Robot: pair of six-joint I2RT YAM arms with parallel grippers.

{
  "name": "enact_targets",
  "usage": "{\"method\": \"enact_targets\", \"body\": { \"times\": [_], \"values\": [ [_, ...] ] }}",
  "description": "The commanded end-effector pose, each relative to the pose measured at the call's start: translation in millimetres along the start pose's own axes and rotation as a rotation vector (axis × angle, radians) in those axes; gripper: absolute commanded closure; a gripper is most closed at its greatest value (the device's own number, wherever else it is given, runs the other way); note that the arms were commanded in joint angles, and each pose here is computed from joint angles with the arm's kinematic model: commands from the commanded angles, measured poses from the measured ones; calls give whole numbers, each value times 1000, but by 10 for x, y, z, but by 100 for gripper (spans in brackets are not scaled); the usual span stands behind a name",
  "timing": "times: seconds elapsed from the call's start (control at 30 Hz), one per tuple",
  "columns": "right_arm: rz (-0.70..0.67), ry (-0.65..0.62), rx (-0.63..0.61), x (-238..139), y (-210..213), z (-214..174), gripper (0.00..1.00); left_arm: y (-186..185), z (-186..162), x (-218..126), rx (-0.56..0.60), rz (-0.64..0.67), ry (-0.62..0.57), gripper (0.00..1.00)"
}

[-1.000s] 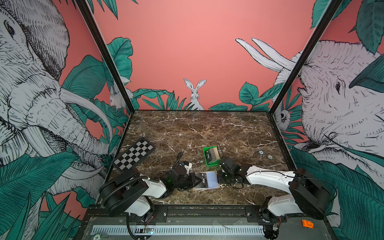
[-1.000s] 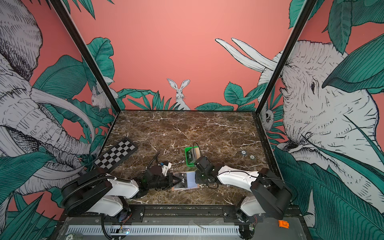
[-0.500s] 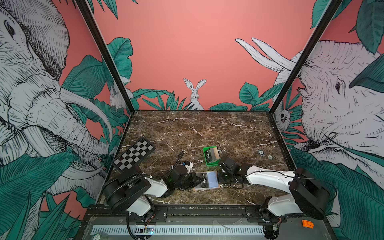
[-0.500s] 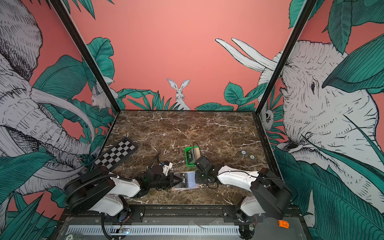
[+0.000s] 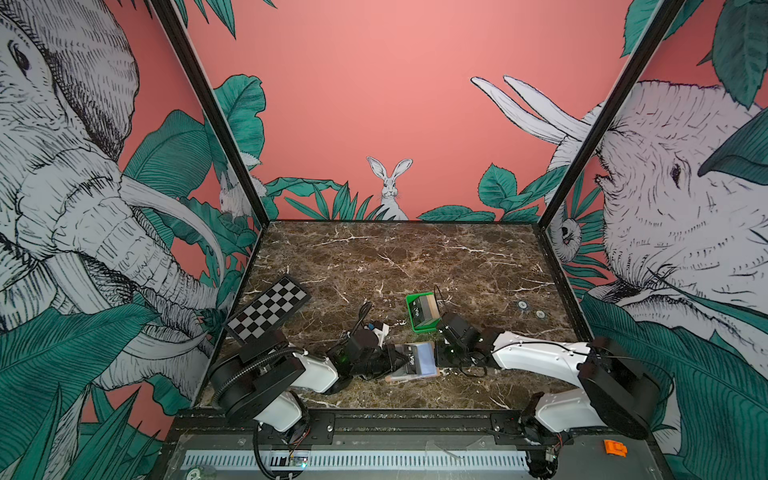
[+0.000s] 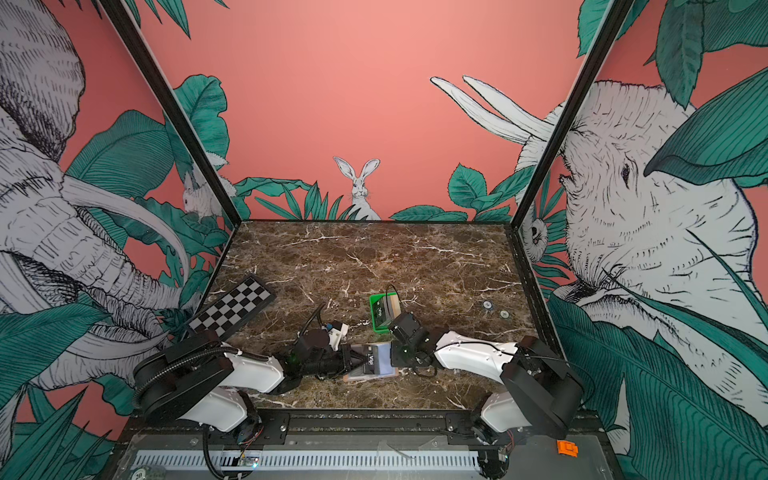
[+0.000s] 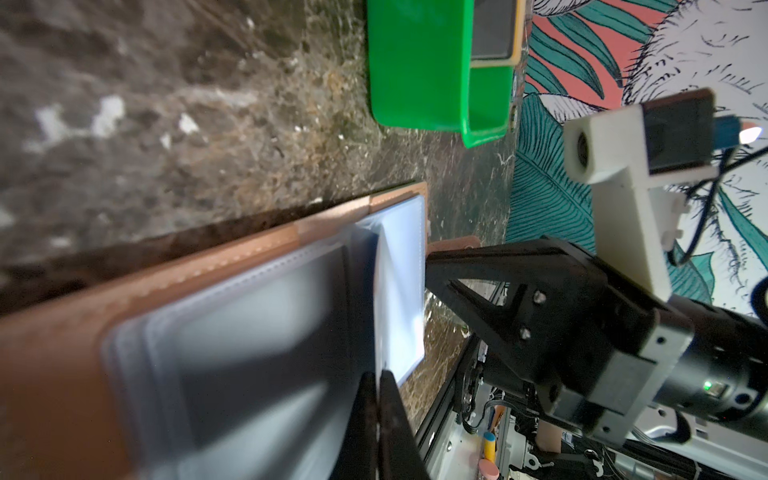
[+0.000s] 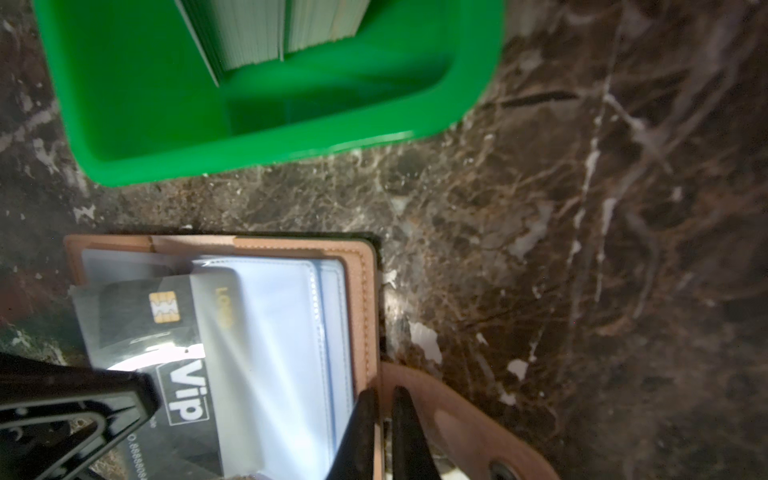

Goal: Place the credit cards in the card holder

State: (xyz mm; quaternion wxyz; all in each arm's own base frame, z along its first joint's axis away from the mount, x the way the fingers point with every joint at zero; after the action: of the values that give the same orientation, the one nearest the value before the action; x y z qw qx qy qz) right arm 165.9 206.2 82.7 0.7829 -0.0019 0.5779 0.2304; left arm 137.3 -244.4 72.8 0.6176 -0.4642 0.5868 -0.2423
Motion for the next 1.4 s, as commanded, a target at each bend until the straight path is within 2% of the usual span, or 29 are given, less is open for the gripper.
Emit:
{"method": "enact_targets", "body": {
  "times": [0.0, 0.23, 0.6, 1.07, 1.37],
  "values": [
    [-11, 17, -7, 66, -42, -81, 89, -32, -2, 46, -5, 0, -5, 99],
    [-15, 15, -1, 65, -55, -97, 89, -15, -4, 58, -23, 15, -21, 98],
    [-17, 16, 4, 76, -64, -106, 89, -25, 2, -8, -18, 95, -47, 90],
    [-14, 17, 2, 81, -59, -103, 90, -8, -12, -133, -5, 162, -69, 76],
    [-12, 12, 1, 84, -54, -94, 90, 2, -15, -101, -13, 169, -56, 76]
  ]
}}
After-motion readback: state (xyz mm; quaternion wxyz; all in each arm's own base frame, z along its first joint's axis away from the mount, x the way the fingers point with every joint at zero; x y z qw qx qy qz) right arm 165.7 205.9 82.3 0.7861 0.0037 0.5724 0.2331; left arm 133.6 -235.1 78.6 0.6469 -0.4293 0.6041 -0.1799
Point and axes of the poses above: each gripper's point midway between its finger pads, its own x axis out along the fingers, its own y axis along the line the jaws close on, z = x × y, the point moved 7 cm from there along -x, back along the fingers, and after that the axes turned 15 degrees about -x, right-handed, at the moved point
